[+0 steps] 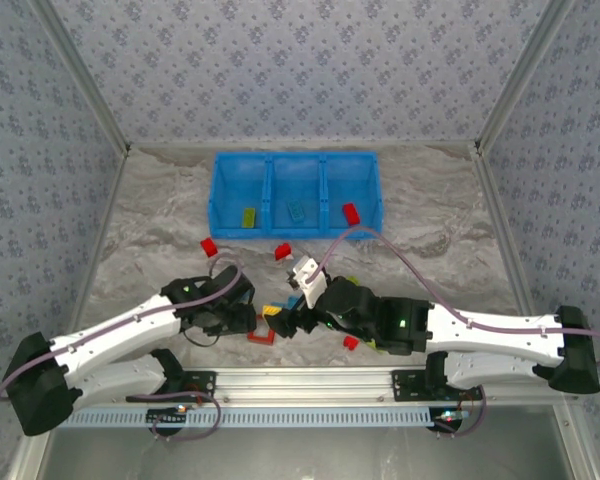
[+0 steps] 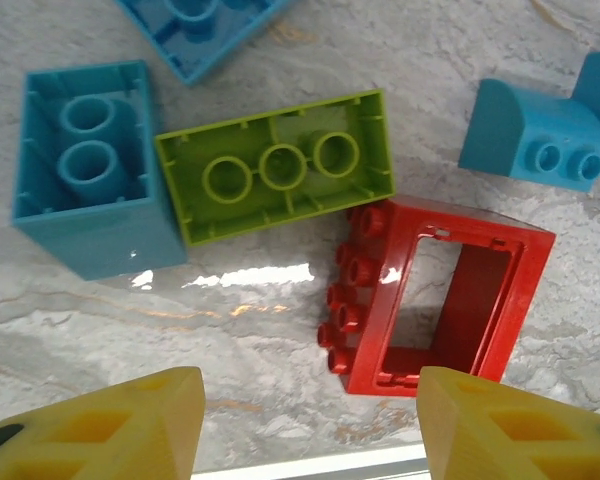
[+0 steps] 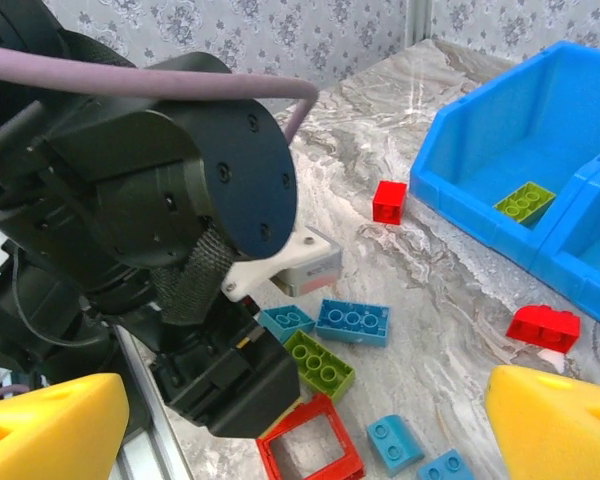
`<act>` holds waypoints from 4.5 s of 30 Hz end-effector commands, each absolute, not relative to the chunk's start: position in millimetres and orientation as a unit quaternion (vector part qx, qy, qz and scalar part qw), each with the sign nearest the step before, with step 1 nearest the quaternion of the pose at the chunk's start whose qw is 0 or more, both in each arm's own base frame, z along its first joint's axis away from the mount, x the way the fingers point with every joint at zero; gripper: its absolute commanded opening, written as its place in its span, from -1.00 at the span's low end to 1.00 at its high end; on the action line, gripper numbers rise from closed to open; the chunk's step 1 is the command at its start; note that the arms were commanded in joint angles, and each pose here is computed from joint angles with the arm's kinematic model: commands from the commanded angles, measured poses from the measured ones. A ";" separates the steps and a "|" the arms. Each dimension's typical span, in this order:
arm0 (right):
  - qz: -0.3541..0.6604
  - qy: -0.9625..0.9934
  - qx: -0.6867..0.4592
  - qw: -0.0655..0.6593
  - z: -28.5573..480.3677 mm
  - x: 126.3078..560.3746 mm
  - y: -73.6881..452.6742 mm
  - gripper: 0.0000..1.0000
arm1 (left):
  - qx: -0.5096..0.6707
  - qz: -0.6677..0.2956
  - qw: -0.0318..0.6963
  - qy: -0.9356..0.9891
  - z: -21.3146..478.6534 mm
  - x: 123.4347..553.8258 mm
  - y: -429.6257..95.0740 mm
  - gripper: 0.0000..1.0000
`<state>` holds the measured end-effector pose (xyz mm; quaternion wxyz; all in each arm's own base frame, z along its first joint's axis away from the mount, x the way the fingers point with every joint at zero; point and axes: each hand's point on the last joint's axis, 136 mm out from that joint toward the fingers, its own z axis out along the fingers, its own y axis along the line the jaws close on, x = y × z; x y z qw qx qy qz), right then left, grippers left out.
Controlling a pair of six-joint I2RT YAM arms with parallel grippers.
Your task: Sort the legos into containers by color
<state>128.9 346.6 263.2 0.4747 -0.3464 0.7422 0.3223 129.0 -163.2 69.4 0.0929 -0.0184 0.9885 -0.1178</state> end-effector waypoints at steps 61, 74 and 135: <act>0.342 0.774 -0.316 0.430 235.2 131.3 337.4 0.79 | 0.115 0.033 0.096 0.988 21.5 244.0 -149.8 0.14; 0.341 0.771 -0.316 0.435 240.4 133.4 338.1 0.78 | 0.101 0.033 0.139 0.985 45.2 256.4 -149.8 -0.34; 0.165 0.821 -0.109 0.535 301.8 277.4 272.8 0.79 | -0.041 -0.216 0.170 0.961 109.9 469.1 -325.1 0.23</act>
